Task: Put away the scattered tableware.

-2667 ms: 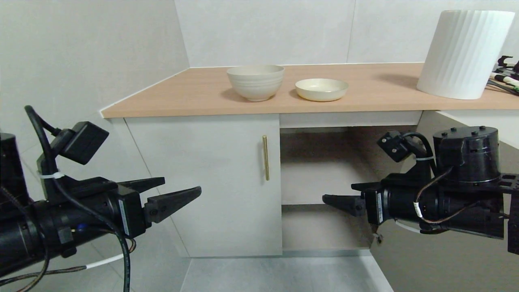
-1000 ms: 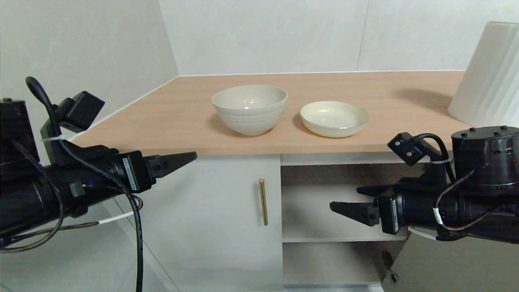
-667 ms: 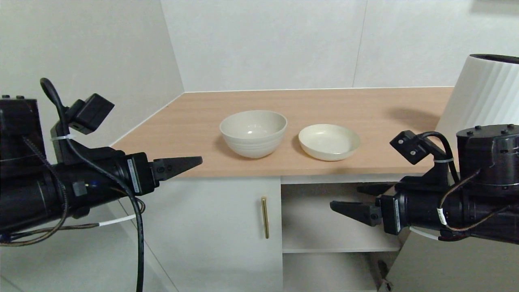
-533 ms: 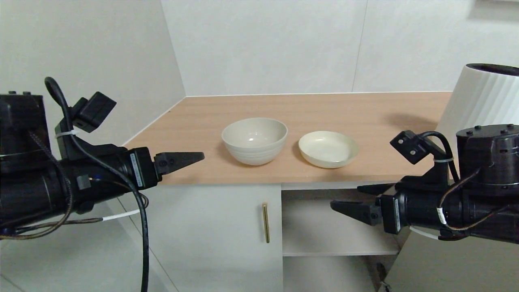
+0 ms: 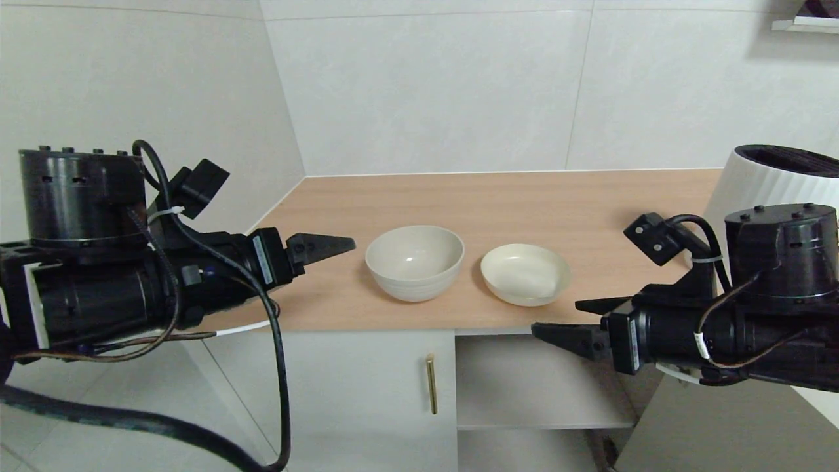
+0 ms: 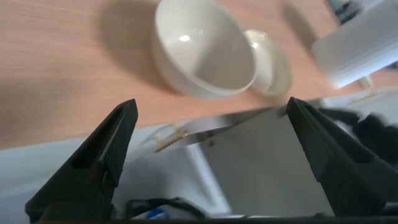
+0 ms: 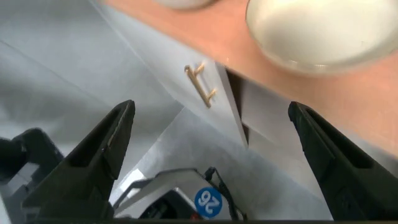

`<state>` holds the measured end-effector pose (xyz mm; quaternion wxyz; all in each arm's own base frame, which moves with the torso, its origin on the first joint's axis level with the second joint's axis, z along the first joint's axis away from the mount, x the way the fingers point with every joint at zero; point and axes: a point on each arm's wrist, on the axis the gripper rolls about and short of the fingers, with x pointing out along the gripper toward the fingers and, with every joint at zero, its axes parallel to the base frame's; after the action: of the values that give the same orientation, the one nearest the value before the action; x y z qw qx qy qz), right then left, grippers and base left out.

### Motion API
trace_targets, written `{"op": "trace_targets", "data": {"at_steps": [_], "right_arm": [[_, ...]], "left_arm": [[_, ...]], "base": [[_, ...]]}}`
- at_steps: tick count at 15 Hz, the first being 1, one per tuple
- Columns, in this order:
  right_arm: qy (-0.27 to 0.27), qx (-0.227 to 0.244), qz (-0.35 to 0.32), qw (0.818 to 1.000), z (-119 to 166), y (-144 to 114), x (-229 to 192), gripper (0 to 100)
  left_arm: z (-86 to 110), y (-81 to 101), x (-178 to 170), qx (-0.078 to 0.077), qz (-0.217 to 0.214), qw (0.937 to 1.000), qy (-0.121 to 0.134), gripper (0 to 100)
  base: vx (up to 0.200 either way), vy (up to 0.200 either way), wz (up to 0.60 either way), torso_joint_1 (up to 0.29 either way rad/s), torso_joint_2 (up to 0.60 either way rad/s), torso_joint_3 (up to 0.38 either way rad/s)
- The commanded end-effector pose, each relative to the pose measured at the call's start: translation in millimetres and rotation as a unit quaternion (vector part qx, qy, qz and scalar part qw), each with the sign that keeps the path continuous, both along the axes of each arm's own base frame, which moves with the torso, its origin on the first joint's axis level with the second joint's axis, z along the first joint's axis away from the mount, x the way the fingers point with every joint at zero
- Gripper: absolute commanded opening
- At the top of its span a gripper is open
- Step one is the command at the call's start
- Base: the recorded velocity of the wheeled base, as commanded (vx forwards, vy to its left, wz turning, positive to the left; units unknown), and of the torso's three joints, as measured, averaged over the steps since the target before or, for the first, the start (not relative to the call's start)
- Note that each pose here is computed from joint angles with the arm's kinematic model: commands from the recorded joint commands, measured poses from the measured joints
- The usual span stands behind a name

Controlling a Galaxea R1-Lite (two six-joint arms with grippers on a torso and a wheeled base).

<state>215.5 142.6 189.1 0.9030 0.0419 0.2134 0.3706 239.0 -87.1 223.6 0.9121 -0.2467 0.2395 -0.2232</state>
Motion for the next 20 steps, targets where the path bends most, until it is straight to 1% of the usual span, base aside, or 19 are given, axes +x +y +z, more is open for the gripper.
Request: {"op": "trace_targets", "data": {"at_steps": [1, 2, 3, 4, 5, 6, 7, 8, 9, 10, 11, 12, 14, 16, 18, 20], "right_arm": [[0.001, -0.002, -0.002, 1.000, -4, 2, 4, 100], [-0.003, 0.005, -0.006, 1.000, 3, 3, 6, 100], [0.010, 0.012, -0.011, 1.000, 8, 4, 7, 100], [0.041, 0.019, -0.031, 0.998, 16, 5, 10, 100], [0.061, 0.023, -0.053, 0.996, 23, 6, 13, 100], [0.104, 0.011, -0.114, 0.988, 29, 11, 24, 100], [0.121, 0.010, -0.159, 0.980, 32, 15, 34, 100], [0.129, 0.015, -0.197, 0.972, 29, 18, 44, 100], [0.130, 0.013, -0.209, 0.969, 26, 19, 48, 100], [0.124, 0.004, -0.241, 0.963, 23, 19, 57, 100], [0.122, 0.002, -0.248, 0.961, 21, 20, 59, 100], [0.119, 0.001, -0.252, 0.960, 20, 20, 61, 100], [0.121, -0.001, -0.252, 0.960, 18, 20, 60, 100], [0.123, -0.001, -0.252, 0.960, 16, 20, 59, 100], [0.122, -0.001, -0.252, 0.960, 17, 20, 60, 100], [0.121, -0.003, -0.251, 0.960, 16, 20, 60, 100]], "left_arm": [[-6.0, -3.8, 10, -0.009, 0.004, 0.9998, 0.016, 100], [-5.0, -5.1, 13, -0.024, 0.010, 0.9993, 0.025, 100], [-4.9, -6.0, 16, -0.033, 0.014, 0.9989, 0.031, 100], [-4.7, -7.4, 19, -0.043, 0.018, 0.9982, 0.037, 100], [-5.1, -8.0, 22, -0.052, 0.022, 0.9975, 0.043, 100], [-4.1, -10.4, 29, -0.068, 0.032, 0.9957, 0.054, 100], [-3.9, -12.2, 35, -0.083, 0.042, 0.9937, 0.063, 100], [-4.5, -13.5, 39, -0.093, 0.049, 0.9919, 0.072, 100], [-5.9, -13.9, 40, -0.094, 0.050, 0.9915, 0.075, 100], [-12.8, -15.6, 45, -0.089, 0.054, 0.9909, 0.085, 100], [-16.2, -17.0, 48, -0.089, 0.056, 0.9905, 0.089, 100], [-21.8, -19.3, 55, -0.084, 0.064, 0.9896, 0.098, 100], [-29.7, -26.8, 61, -0.087, 0.072, 0.9871, 0.114, 100], [-40.5, -33.5, 67, -0.082, 0.068, 0.9859, 0.129, 100], [-48.4, -36.4, 71, -0.076, 0.069, 0.9849, 0.139, 100], [-51.5, -37.3, 74, -0.075, 0.070, 0.9846, 0.142, 100]], "base": [[0.000, 0.000, 0.00, 0.041, -0.05, -0.027], [0.000, 0.000, 0.00, 0.000, 0.00, 0.000], [0.000, 0.000, 0.00, 0.000, 0.00, 0.000], [0.000, 0.000, 0.00, 0.000, 0.00, 0.000], [0.000, 0.000, 0.00, 0.000, 0.00, 0.000], [0.000, 0.000, 0.00, 0.000, 0.00, 0.000], [0.000, 0.000, 0.00, 0.000, 0.00, 0.000], [0.000, 0.000, 0.00, 0.000, 0.00, 0.000], [0.000, 0.000, 0.00, 0.000, 0.00, 0.000], [0.000, 0.000, 0.00, 0.000, 0.00, 0.000], [0.000, 0.000, 0.00, 0.000, 0.00, 0.000], [0.000, 0.000, 0.00, 0.000, 0.00, 0.000], [0.000, 0.000, 0.00, 0.000, 0.00, 0.000], [0.000, 0.000, 0.00, 0.000, 0.00, 0.000], [0.000, 0.000, 0.00, 0.000, 0.00, 0.000], [0.000, 0.000, 0.00, 0.000, 0.00, 0.000]]}}
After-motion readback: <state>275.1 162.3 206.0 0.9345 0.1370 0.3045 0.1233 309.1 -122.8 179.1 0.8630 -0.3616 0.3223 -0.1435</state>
